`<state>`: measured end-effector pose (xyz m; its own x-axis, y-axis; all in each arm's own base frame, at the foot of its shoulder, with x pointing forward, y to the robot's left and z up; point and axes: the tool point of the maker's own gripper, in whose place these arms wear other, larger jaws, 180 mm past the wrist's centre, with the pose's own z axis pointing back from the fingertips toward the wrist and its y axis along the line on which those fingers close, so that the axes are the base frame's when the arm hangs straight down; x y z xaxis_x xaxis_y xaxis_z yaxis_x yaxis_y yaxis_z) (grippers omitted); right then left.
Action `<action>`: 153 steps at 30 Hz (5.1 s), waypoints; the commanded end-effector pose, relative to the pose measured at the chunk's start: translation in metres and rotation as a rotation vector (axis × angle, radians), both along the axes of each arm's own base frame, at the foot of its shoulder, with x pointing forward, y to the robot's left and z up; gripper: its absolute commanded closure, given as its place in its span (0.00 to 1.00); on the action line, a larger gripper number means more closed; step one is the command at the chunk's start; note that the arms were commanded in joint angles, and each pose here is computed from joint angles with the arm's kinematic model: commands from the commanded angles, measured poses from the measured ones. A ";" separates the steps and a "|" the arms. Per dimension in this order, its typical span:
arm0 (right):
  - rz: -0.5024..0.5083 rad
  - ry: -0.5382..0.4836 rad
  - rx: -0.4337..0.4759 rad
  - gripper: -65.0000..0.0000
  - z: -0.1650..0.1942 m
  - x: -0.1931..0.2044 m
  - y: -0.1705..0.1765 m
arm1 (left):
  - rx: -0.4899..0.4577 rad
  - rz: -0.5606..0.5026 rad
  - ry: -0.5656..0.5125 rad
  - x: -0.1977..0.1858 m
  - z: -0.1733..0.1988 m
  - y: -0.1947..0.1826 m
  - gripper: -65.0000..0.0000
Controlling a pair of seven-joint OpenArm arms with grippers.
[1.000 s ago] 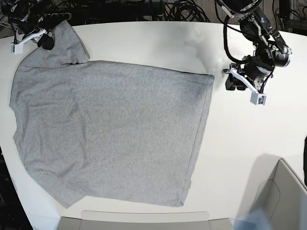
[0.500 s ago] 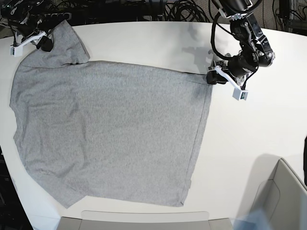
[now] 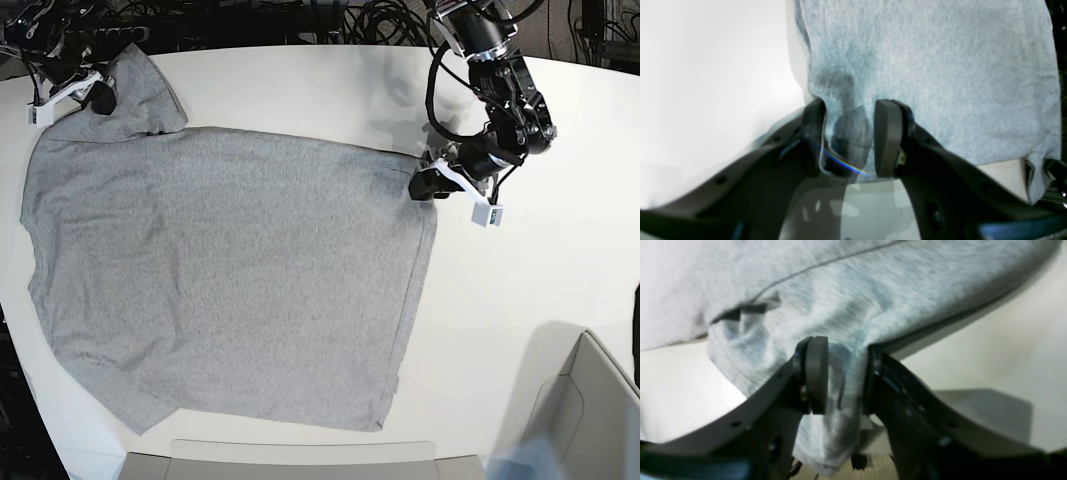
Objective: Fold the T-shirt properly
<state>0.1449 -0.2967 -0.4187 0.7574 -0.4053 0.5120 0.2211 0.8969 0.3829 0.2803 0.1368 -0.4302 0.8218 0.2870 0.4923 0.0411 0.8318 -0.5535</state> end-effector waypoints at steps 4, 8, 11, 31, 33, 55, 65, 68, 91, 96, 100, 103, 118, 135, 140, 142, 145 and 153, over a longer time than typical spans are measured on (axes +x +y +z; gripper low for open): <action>0.049 0.180 -0.060 0.91 -0.025 -0.020 0.003 | 0.038 -0.030 0.068 -0.011 -0.010 0.000 0.87; 0.065 0.228 -0.100 1.00 -0.028 -0.021 -0.001 | 0.046 -0.030 0.078 -0.014 -0.011 0.004 1.00; 0.105 0.261 -0.111 1.00 -0.031 -0.029 0.002 | 0.088 -0.040 0.081 -0.017 -0.007 0.018 1.00; 0.197 0.288 -0.413 1.00 0.035 -0.069 -0.024 | 0.393 0.073 0.058 -0.092 0.046 0.100 1.00; 0.203 0.273 -0.438 1.00 0.043 -0.065 -0.025 | 0.409 0.073 0.050 -0.094 0.050 0.102 1.00; 0.201 0.150 -0.673 1.00 0.095 0.005 -0.051 | 0.335 0.135 -0.023 -0.048 0.069 0.080 1.00; 0.299 0.163 -0.803 1.00 0.101 0.057 -0.037 | 0.260 0.206 -0.078 -0.003 0.091 0.064 1.00; 0.336 0.176 -0.854 1.00 0.103 0.071 -0.031 | 0.234 0.241 -0.105 0.007 0.096 0.057 1.00; 0.379 0.124 -0.791 1.00 0.080 0.141 -0.026 | 0.181 0.214 -0.133 0.063 0.070 0.036 1.00; 0.381 0.096 -0.760 1.00 0.075 0.152 -0.023 | 0.169 0.231 -0.109 0.073 0.060 0.043 1.00; 0.370 0.079 -0.772 1.00 0.084 0.161 -0.028 | 0.179 0.240 -0.129 0.078 0.061 0.047 1.00; 0.369 0.081 -0.753 1.00 0.081 0.169 -0.029 | 0.167 0.244 -0.104 0.082 0.052 0.048 1.00; 0.374 0.037 -0.680 1.00 0.071 0.197 -0.030 | 0.143 0.280 -0.079 0.092 0.033 0.051 1.00; 0.283 -0.126 -0.591 0.84 0.105 0.204 -0.050 | 0.161 0.300 -0.199 0.106 0.070 0.057 0.83; 0.200 -0.158 -0.605 0.84 0.120 0.190 -0.070 | 0.165 0.301 -0.212 0.105 0.074 0.058 0.84; 0.199 -0.152 -0.604 0.84 0.118 0.188 -0.071 | 0.166 0.300 -0.209 0.105 0.073 0.058 0.84; 0.208 -0.124 -0.592 0.78 0.108 0.183 -0.071 | 0.166 0.300 -0.207 0.104 0.073 0.058 0.83; 0.306 -0.156 -0.489 0.70 0.096 0.205 -0.050 | 0.171 0.290 -0.182 0.092 0.063 0.055 0.83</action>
